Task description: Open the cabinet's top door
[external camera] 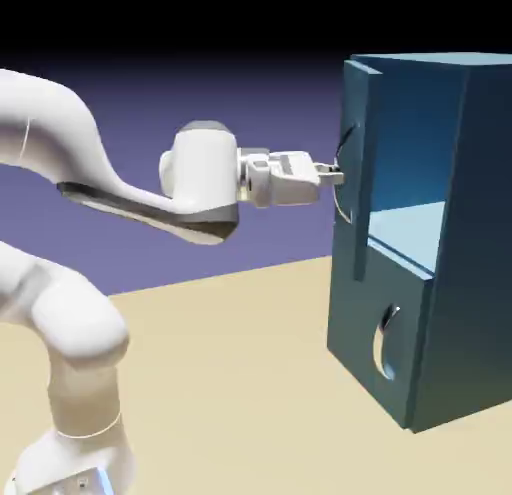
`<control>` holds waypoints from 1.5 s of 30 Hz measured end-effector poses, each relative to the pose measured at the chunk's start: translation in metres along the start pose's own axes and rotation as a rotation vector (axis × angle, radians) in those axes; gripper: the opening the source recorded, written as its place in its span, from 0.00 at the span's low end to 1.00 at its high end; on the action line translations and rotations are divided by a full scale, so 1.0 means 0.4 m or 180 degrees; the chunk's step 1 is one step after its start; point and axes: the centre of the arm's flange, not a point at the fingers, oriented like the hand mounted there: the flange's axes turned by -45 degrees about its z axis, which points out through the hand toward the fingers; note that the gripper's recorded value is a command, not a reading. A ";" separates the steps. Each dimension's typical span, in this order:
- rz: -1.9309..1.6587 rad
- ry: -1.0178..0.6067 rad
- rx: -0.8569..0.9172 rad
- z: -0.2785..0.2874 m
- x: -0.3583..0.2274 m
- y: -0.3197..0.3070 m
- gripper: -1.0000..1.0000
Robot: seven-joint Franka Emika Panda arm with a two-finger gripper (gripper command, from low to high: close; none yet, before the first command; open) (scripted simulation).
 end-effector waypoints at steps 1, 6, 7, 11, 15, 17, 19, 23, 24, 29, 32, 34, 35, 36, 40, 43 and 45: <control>0.0002 0.0000 -0.0050 -0.009 0.000 -0.005 0.00; -0.0007 0.0000 -0.0199 -0.037 0.000 -0.024 0.00; -0.0003 -0.0001 -0.0233 -0.043 0.000 -0.028 0.00; -0.0010 0.0005 -0.0374 -0.068 -0.001 -0.047 0.00; -0.0027 0.0014 -0.0435 -0.077 -0.002 -0.057 0.00; -0.0007 0.0001 -0.0449 -0.081 0.000 -0.057 0.00; 0.0001 -0.0011 -0.0457 -0.084 0.001 -0.056 0.00; 0.0011 -0.0028 -0.0481 -0.090 0.002 -0.056 0.00; 0.0014 -0.0030 -0.0490 -0.091 0.002 -0.058 0.00; -0.0008 0.0008 -0.0610 -0.109 0.002 -0.080 0.00; -0.0019 0.0006 -0.0745 -0.131 0.001 -0.100 0.00; -0.0023 0.0008 -0.0850 -0.147 0.001 -0.117 0.00; -0.0028 0.0010 -0.0906 -0.156 0.000 -0.126 0.00; -0.0030 0.0011 -0.0964 -0.164 0.000 -0.136 0.00; -0.0020 0.0009 -0.1215 -0.199 0.000 -0.179 0.00; -0.0011 0.0006 -0.1424 -0.226 0.000 -0.217 0.00; -0.0007 0.0005 -0.1573 -0.243 0.001 -0.245 0.00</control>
